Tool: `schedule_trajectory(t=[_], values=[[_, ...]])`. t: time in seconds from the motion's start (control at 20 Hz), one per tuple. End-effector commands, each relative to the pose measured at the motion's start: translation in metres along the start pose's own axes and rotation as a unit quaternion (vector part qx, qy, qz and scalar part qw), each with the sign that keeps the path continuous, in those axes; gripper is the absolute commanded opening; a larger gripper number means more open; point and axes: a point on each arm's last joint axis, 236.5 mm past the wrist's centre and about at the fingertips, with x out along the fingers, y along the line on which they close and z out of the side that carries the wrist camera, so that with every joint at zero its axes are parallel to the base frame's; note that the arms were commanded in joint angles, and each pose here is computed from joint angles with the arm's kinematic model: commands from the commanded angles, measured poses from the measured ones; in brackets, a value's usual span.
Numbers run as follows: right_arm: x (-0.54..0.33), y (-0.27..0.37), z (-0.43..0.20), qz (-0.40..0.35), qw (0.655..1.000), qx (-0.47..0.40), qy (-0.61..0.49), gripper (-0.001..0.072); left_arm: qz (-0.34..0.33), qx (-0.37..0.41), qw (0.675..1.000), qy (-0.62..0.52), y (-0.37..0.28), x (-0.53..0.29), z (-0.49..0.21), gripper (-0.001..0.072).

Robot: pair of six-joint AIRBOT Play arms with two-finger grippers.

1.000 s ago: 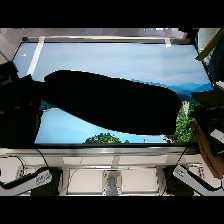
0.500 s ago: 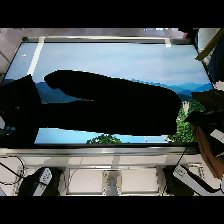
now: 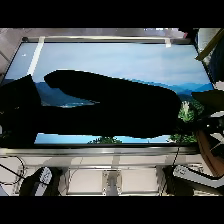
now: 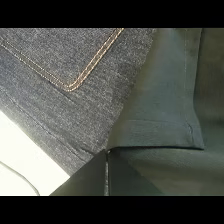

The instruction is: Fold the clothes and pants, and hang the long-sleeved shirts on hangers.

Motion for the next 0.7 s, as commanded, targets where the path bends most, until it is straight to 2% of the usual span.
schedule_trajectory(t=[0.0,0.1,0.25,0.35,0.45,0.65], values=[[-0.008,0.025,-0.006,0.043,0.998,-0.047,0.012,0.0026,0.001,-0.005,1.0,-0.013,0.002,-0.006,0.011,0.0006],[-0.044,0.03,0.012,-0.007,0.996,-0.081,-0.027,0.0026,0.001,-0.013,1.0,-0.026,0.005,-0.021,0.029,0.0006],[-0.109,0.03,0.011,-0.109,0.988,-0.107,-0.03,0.0026,-0.005,-0.029,0.999,-0.032,0.006,-0.037,0.042,0.0005],[-0.131,0.018,0.008,-0.168,0.979,-0.105,-0.037,0.0026,-0.035,-0.049,0.998,-0.009,-0.009,-0.035,0.031,0.0006],[-0.129,0.001,-0.001,-0.195,0.977,-0.087,-0.022,0.0026,-0.056,-0.06,0.996,0.023,-0.022,-0.027,0.008,0.0005],[-0.09,-0.056,-0.019,-0.242,0.969,-0.05,0.007,0.0026,-0.009,-0.017,0.995,0.095,-0.006,0.005,-0.063,0.0006]])
